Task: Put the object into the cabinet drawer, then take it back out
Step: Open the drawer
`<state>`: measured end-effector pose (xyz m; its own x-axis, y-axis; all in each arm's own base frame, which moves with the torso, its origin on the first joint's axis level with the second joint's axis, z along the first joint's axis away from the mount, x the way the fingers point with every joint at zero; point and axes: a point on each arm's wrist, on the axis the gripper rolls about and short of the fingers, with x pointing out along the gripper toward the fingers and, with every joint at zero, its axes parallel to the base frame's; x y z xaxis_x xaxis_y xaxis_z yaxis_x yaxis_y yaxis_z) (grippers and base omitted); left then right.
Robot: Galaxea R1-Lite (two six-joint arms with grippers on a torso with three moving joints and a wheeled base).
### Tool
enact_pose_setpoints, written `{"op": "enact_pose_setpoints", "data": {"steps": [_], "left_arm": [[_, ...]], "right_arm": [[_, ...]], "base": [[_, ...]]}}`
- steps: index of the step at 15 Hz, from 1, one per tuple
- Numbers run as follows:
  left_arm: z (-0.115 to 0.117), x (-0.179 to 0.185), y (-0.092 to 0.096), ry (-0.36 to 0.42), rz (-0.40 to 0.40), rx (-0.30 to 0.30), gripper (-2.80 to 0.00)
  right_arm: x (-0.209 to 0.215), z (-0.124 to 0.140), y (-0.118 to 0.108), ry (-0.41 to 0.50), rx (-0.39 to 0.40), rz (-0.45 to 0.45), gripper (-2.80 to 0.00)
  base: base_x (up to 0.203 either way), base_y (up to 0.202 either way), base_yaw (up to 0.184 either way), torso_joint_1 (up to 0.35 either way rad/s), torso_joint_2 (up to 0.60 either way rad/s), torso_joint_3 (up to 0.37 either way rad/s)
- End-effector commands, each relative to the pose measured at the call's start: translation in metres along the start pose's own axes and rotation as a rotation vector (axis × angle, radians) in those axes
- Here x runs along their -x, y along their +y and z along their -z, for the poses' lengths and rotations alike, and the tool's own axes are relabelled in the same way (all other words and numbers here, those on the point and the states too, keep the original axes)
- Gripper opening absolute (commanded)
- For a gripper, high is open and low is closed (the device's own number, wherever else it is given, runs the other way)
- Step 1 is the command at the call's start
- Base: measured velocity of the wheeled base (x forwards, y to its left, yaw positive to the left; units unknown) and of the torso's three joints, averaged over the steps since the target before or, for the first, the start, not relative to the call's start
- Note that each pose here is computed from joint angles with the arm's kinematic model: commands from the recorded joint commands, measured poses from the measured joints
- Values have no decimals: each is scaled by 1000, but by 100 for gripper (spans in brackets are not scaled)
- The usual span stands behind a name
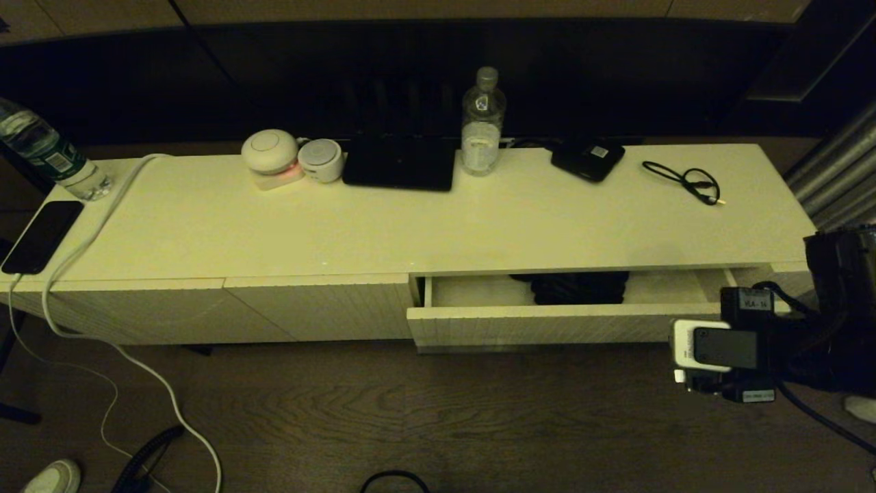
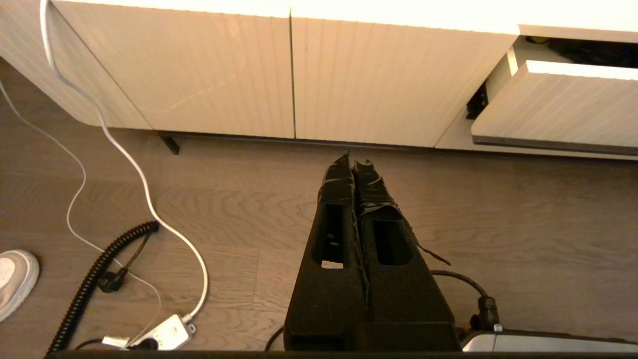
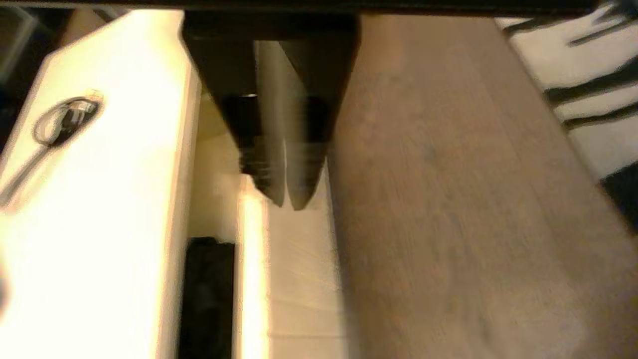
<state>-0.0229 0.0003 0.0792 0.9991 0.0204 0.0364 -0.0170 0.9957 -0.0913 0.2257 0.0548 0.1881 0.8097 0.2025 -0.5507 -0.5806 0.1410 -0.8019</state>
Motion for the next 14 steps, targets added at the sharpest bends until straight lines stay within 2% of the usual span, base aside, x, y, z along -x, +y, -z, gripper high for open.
{"op": "enact_pose_setpoints", "data": {"steps": [1, 5, 14], "left_arm": [[0, 0, 0, -2, -1, 1, -280], [0, 0, 0, -2, -1, 1, -280], [0, 0, 0, -2, -1, 1, -280]], "right_arm": [[-10, -1, -5, 3, 7, -7, -280], [-32, -2, -11, 28, 4, -22, -280], [-74, 8, -13, 82, -13, 22, -280]], "base": [[0, 0, 0, 0, 0, 0], [0, 0, 0, 0, 0, 0], [0, 0, 0, 0, 0, 0]]}}
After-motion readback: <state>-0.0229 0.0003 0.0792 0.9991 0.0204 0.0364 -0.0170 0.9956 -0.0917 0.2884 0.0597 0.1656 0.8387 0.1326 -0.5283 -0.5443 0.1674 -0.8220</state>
